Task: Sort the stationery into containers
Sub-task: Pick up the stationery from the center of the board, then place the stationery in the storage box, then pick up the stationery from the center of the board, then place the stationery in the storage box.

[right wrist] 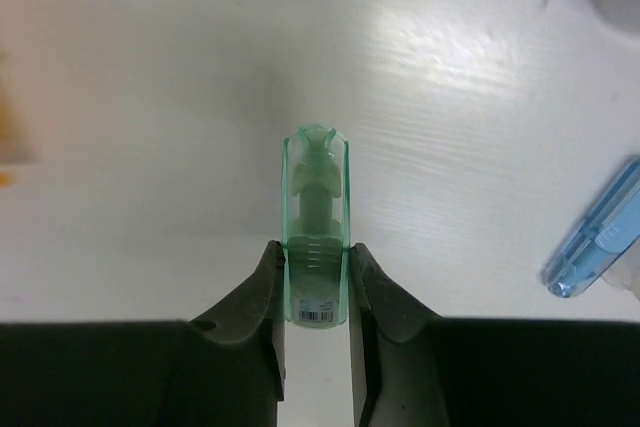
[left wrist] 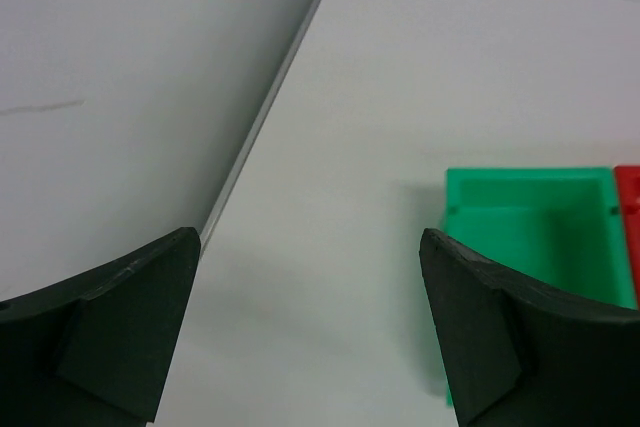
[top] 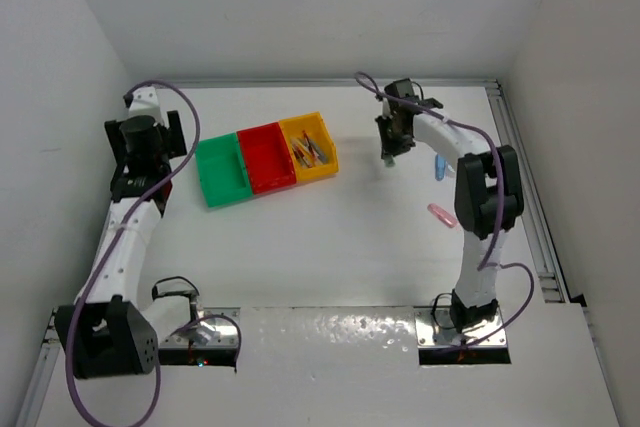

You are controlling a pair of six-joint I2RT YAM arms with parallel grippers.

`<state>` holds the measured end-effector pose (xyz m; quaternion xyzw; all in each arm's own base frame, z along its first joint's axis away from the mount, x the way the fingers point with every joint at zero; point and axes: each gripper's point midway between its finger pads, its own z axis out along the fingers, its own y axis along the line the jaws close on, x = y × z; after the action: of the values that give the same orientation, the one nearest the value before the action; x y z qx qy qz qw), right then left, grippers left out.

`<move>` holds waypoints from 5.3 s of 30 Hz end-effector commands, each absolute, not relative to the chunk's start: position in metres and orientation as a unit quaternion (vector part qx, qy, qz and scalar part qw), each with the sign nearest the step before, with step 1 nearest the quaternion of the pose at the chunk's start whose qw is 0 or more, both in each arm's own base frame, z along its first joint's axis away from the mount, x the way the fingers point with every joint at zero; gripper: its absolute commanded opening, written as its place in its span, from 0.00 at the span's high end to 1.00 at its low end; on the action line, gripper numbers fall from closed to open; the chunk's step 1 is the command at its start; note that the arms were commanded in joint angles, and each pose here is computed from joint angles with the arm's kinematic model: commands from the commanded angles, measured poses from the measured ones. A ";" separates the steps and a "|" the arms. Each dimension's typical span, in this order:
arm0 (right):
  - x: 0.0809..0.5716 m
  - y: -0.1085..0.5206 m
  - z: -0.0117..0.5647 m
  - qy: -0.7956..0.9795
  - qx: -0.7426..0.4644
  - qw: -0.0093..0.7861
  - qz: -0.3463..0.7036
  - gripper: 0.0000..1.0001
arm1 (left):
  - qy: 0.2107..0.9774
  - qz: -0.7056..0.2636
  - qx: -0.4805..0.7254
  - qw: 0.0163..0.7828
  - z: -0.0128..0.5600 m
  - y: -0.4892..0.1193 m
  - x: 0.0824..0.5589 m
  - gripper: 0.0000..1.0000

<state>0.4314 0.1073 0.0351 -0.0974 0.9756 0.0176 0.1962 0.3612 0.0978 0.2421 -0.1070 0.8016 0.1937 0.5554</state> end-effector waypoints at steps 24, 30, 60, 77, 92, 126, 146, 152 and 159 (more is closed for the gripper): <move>0.436 0.453 0.098 0.865 -0.227 0.395 0.210 0.98 | 0.782 0.190 -0.184 0.564 0.172 0.113 0.253 0.05; 0.448 0.457 0.087 0.863 -0.215 0.410 0.202 0.86 | 0.785 0.192 -0.187 0.559 0.169 0.116 0.251 0.05; 0.404 0.050 0.124 0.954 0.082 0.288 -0.034 0.40 | 0.783 0.201 -0.190 0.558 0.170 0.120 0.249 0.05; 0.338 -0.015 0.046 0.978 0.122 0.159 -0.062 0.37 | 0.787 0.219 -0.202 0.540 0.162 0.130 0.246 0.05; 0.298 -0.017 -0.010 0.996 0.031 0.062 -0.057 0.36 | 0.784 0.215 -0.194 0.549 0.168 0.128 0.249 0.05; 0.470 0.421 0.196 0.837 -0.204 0.447 0.241 1.00 | 0.779 0.225 -0.206 0.548 0.170 0.133 0.244 0.05; 0.463 0.472 0.110 0.841 -0.182 0.403 0.312 0.53 | 0.781 0.225 -0.206 0.545 0.166 0.134 0.245 0.05; 0.465 0.465 0.178 0.815 -0.176 0.439 0.335 0.27 | 0.784 0.225 -0.206 0.541 0.166 0.134 0.244 0.05; 0.468 0.283 0.202 0.867 -0.130 0.408 0.254 0.72 | 0.778 0.226 -0.213 0.546 0.170 0.135 0.242 0.05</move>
<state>0.4524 0.3868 0.1526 -0.1648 0.8660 0.2846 0.3766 0.2418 0.1291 0.1557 -0.2014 0.7965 0.2181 0.5268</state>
